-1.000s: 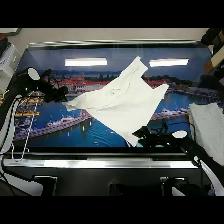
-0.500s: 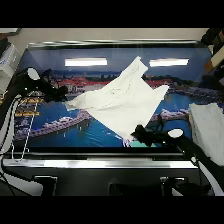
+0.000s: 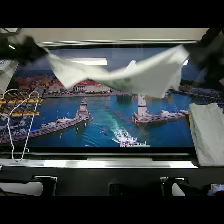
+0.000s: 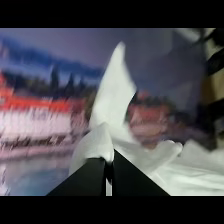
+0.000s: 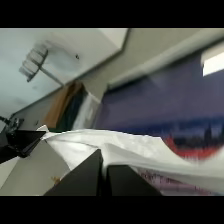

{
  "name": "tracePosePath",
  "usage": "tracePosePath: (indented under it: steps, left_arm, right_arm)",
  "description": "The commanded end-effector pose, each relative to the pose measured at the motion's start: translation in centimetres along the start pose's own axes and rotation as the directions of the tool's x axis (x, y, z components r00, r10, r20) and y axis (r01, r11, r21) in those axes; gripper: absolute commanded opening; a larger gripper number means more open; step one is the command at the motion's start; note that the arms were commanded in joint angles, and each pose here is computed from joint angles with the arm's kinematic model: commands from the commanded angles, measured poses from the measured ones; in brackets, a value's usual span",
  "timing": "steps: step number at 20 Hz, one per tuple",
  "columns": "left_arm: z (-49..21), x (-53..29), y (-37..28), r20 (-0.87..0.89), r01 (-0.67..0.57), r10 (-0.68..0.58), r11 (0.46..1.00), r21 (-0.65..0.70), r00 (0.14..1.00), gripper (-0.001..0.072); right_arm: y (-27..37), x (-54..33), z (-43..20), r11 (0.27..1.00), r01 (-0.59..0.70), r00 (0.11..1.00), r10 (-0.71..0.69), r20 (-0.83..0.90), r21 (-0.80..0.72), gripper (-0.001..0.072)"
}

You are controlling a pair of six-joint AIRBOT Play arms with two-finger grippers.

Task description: Fold the clothes and pants, and hang the long-sleeved shirts on hangers.

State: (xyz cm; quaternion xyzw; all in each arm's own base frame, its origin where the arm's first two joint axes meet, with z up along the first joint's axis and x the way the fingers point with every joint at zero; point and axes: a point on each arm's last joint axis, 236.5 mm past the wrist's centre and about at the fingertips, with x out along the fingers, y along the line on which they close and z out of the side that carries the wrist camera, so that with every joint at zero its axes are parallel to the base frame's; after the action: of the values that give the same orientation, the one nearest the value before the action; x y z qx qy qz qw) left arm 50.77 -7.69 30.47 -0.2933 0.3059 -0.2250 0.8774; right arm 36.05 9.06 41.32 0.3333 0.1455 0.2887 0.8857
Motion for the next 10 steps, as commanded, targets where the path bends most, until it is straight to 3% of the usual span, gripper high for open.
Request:
tracePosePath:
  steps: [1,3,6,8,10]
  left_arm:
    - [7.0,-15.4,-13.3,0.423,0.153,-0.221,0.970,0.188,0.879,0.0014]
    - [6.7,-23.2,-17.9,0.586,0.048,-0.234,0.948,0.316,0.776,0.0014]
    - [4.7,-31.0,-22.4,0.728,-0.108,-0.242,0.911,0.398,0.641,0.0014]
    - [4.0,-32.3,-23.4,0.744,-0.126,-0.253,0.903,0.411,0.619,0.0014]
    - [4.3,-30.9,-22.2,0.725,-0.123,-0.228,0.910,0.397,0.650,0.0014]
  right_arm:
    - [17.4,-9.0,5.9,0.920,-0.062,0.960,0.161,0.230,-0.387,0.0032]
    - [22.8,-13.3,7.6,0.887,-0.016,0.896,0.217,0.388,-0.461,0.0032]
    - [22.3,-15.1,9.1,0.913,0.072,0.856,0.151,0.495,-0.402,0.0031]
    - [19.7,-13.9,9.8,0.933,0.103,0.873,0.081,0.481,-0.344,0.0031]
    - [16.0,-11.3,10.3,0.950,0.116,0.906,0.018,0.422,-0.290,0.0032]
